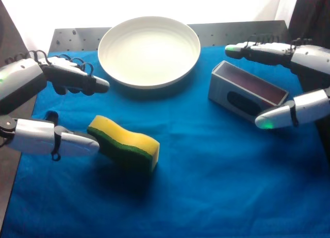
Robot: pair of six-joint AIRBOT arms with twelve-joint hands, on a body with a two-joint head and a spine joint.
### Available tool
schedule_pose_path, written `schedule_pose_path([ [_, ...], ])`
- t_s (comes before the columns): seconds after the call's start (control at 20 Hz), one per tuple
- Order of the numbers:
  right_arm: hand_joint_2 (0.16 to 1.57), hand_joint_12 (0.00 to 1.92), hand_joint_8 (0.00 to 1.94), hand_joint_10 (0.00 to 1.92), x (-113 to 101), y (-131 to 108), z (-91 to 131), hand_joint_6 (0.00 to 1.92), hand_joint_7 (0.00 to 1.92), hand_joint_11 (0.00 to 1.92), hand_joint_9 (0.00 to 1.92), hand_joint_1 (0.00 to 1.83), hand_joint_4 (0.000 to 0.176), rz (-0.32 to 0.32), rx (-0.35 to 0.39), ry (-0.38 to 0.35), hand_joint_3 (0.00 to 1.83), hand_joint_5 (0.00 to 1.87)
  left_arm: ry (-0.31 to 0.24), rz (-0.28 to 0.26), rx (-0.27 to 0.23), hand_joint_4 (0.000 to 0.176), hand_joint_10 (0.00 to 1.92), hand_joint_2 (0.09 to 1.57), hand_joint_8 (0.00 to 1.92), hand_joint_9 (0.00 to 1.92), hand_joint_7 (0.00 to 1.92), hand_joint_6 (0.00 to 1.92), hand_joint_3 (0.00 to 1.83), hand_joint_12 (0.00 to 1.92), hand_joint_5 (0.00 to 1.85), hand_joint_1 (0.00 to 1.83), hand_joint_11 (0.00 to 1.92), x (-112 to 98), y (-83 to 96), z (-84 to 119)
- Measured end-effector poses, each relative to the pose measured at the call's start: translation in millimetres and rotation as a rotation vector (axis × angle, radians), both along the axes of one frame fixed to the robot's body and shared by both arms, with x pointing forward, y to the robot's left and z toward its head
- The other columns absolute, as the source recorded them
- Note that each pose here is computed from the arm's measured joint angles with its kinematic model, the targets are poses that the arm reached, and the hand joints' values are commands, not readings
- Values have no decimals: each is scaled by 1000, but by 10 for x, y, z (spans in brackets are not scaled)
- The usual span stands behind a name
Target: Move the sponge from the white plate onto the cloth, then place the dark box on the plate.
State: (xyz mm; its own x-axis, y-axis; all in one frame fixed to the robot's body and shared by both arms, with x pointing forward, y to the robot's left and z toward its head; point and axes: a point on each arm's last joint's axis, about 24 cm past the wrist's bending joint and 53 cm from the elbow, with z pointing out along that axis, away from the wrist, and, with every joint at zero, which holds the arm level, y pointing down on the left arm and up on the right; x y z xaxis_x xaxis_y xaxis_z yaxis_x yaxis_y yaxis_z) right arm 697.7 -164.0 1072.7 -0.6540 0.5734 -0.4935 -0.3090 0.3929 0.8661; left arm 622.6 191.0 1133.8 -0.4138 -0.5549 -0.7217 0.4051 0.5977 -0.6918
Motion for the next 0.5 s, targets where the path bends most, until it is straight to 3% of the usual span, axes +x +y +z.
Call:
schedule_pose_path([
  [0.05,839,135,10,15,3,19,-14,6,234,218,227,615,145,6,-10,-3,1,175,4,-1,0,0,1487,793,984,257,405,0,1,1777,753,790,216,-2,-7,-13],
  [0.1,869,171,5,11,0,31,-31,4,283,241,278,613,89,9,-15,0,2,231,5,-3,-4,0,1444,786,991,283,424,6,0,1741,774,808,223,-5,-13,-13],
  [0.15,897,264,8,4,-1,46,-48,5,318,229,327,623,64,11,-20,2,2,257,9,-2,-7,0,1414,789,982,304,439,4,0,1681,776,804,243,-11,-9,-24],
  [0.3,953,584,1,5,39,87,32,0,448,288,525,842,31,10,0,-13,0,346,19,0,-10,0,1397,797,977,282,416,0,2,1726,763,877,201,-19,-2,-55],
  [0.35,978,661,0,3,43,82,42,0,480,301,560,953,11,10,3,-15,0,379,21,0,-9,0,1386,796,977,290,422,1,1,1749,765,837,202,-20,-3,-58],
  [0.5,1039,757,0,5,40,85,53,3,511,338,618,1072,0,13,7,-17,4,419,31,9,-12,0,1337,799,937,299,441,2,1,1673,775,844,195,-20,18,-88],
])
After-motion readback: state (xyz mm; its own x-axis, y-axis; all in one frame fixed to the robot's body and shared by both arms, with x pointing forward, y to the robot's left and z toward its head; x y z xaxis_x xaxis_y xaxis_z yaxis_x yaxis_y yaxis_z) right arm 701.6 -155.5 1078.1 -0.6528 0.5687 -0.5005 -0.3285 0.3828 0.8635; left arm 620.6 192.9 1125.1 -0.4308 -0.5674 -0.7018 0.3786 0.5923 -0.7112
